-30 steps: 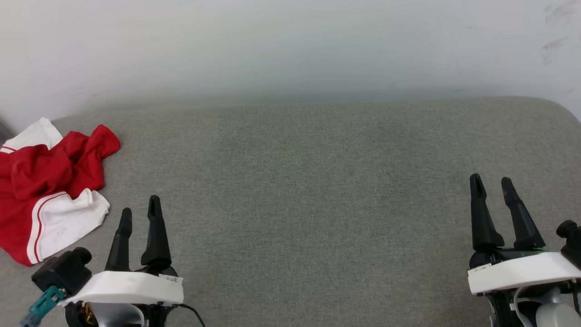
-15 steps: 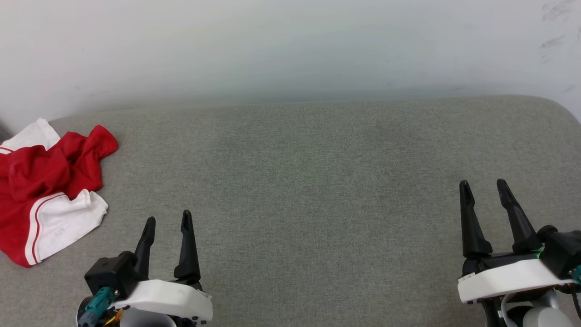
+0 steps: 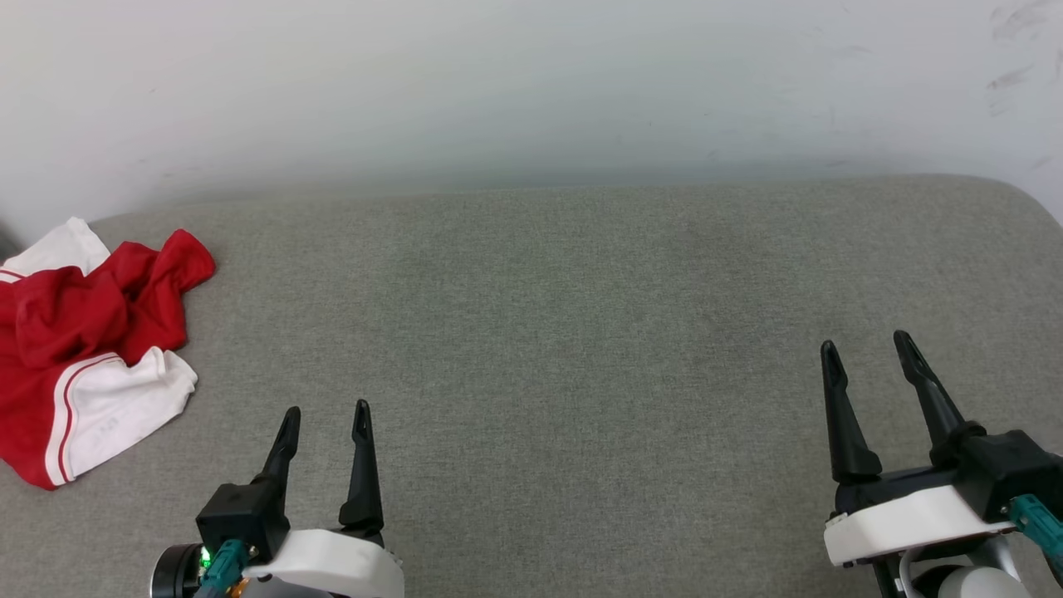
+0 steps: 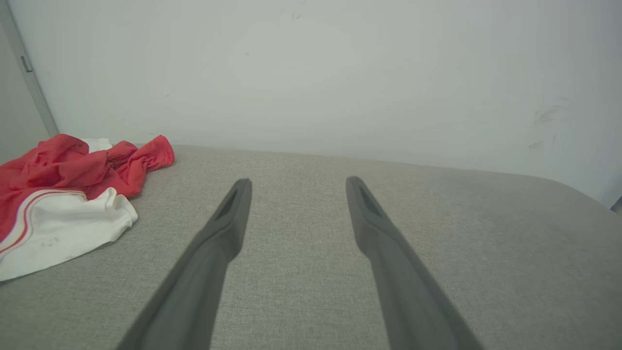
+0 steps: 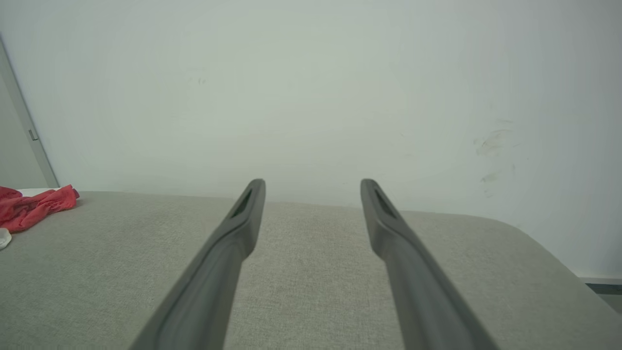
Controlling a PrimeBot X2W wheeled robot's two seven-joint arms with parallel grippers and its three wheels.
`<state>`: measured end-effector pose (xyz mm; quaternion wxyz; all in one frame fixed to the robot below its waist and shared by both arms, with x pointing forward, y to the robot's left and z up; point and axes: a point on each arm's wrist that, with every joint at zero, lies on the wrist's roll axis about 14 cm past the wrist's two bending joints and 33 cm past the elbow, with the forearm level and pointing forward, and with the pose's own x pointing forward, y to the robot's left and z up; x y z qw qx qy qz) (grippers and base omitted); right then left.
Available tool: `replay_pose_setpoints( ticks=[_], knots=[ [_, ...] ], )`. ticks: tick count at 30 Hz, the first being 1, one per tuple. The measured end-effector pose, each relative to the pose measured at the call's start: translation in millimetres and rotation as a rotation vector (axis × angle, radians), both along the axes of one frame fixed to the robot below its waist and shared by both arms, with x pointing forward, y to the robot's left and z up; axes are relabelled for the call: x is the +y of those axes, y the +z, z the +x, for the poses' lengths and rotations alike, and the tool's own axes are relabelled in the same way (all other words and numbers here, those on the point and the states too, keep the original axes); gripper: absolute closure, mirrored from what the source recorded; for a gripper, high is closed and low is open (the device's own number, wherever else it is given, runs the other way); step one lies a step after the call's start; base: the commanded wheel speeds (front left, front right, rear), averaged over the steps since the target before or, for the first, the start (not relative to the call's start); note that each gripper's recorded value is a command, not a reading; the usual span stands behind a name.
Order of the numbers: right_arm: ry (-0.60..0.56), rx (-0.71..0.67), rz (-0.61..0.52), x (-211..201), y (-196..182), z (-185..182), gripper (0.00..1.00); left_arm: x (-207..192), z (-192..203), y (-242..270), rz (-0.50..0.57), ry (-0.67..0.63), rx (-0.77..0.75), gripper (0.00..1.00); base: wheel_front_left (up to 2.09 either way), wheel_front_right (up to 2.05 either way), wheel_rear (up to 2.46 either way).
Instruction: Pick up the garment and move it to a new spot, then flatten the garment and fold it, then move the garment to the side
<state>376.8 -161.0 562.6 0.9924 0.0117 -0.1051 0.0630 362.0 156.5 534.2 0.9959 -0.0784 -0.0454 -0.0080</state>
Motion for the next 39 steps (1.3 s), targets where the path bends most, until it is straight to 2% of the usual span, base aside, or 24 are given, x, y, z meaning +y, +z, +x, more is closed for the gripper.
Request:
replay_pose_setpoints(
  ticks=[11,27,33,39],
  knots=[
    [-0.001,-0.022,-0.061,1.4,1.4,-0.9,0.0,6.3,-0.2,10.1,0.001,0.018,-0.057,0.0,0.0,0.0,0.0],
    [-0.006,-0.048,-0.149,2.3,2.0,-0.1,0.0,7.1,-2.8,14.5,0.095,-0.001,-0.108,0.0,0.0,0.0,0.0],
    [0.048,-0.057,-0.171,20.9,0.8,2.7,0.0,18.6,-8.2,14.8,0.145,0.026,-0.117,0.0,0.0,0.0,0.0],
    [0.155,-0.068,-0.203,57.5,-3.2,7.5,0.0,43.4,-23.5,15.0,0.197,0.095,-0.115,0.0,0.0,0.0,0.0]
  ],
)
